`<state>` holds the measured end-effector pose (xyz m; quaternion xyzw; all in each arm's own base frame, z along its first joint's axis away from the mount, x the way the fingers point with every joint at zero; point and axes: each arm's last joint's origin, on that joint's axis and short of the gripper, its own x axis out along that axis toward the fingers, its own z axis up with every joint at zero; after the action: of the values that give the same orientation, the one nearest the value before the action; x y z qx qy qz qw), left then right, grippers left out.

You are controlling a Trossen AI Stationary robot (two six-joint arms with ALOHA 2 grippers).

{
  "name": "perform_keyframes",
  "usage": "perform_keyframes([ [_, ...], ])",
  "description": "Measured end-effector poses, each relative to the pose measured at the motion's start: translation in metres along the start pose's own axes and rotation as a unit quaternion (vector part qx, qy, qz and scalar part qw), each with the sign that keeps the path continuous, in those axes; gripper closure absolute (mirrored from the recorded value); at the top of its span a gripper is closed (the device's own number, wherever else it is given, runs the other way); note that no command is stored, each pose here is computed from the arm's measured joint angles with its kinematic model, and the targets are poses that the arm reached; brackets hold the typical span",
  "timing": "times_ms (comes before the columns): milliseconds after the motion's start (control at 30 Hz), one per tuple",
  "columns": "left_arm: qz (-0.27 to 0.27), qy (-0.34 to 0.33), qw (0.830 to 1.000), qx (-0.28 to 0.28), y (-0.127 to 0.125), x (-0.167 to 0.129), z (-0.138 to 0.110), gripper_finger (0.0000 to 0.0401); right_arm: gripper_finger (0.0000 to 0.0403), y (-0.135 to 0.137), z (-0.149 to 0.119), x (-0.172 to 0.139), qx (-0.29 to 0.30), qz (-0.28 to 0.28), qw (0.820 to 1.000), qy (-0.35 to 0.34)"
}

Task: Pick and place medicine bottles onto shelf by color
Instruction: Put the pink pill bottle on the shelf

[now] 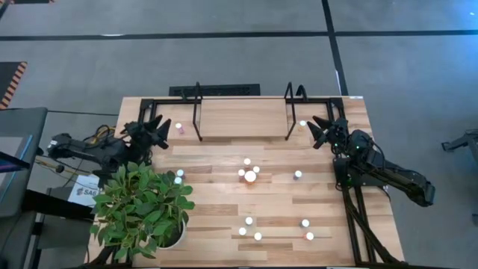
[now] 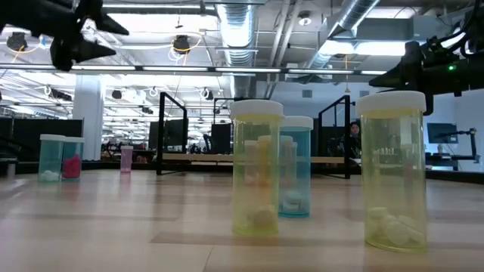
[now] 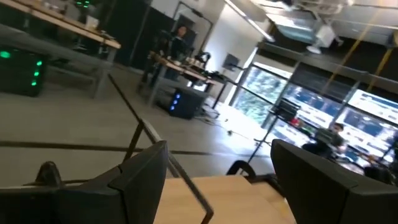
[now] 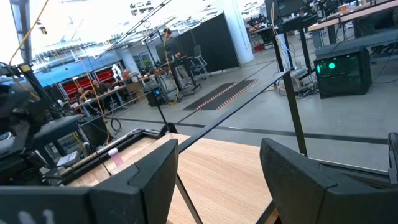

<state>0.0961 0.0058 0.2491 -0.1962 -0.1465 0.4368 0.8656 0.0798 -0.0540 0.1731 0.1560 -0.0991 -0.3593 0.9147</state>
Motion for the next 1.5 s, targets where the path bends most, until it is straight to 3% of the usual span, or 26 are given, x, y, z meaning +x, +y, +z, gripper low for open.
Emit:
perform_keyframes([
  [500, 0.094, 0.016, 0.991, 0.095, -0.088, 0.052, 0.027, 0.0128, 0.0154, 0.0, 0.0, 0.0, 0.0, 0.0, 1.0, 0.0],
  [733, 0.099, 0.044, 0.984, 0.14, -0.104, 0.075, 0.031, 0.0128, 0.0154, 0.0, 0.0, 0.0, 0.0, 0.0, 1.0, 0.0],
  [1000, 0.085, 0.097, 0.976, 0.176, -0.109, 0.101, 0.017, 0.0128, 0.0154, 0.0, 0.0, 0.0, 0.0, 0.0, 1.0, 0.0],
  [1300, 0.112, 0.191, 0.968, 0.118, -0.104, 0.133, 0.025, 0.0128, 0.0154, 0.0, 0.0, 0.0, 0.0, 0.0, 1.0, 0.0],
  [1500, 0.184, 0.283, 0.941, 0.038, -0.089, 0.153, 0.041, 0.0128, 0.0154, 0.0, 0.0, 0.0, 0.0, 0.0, 1.0, 0.0],
])
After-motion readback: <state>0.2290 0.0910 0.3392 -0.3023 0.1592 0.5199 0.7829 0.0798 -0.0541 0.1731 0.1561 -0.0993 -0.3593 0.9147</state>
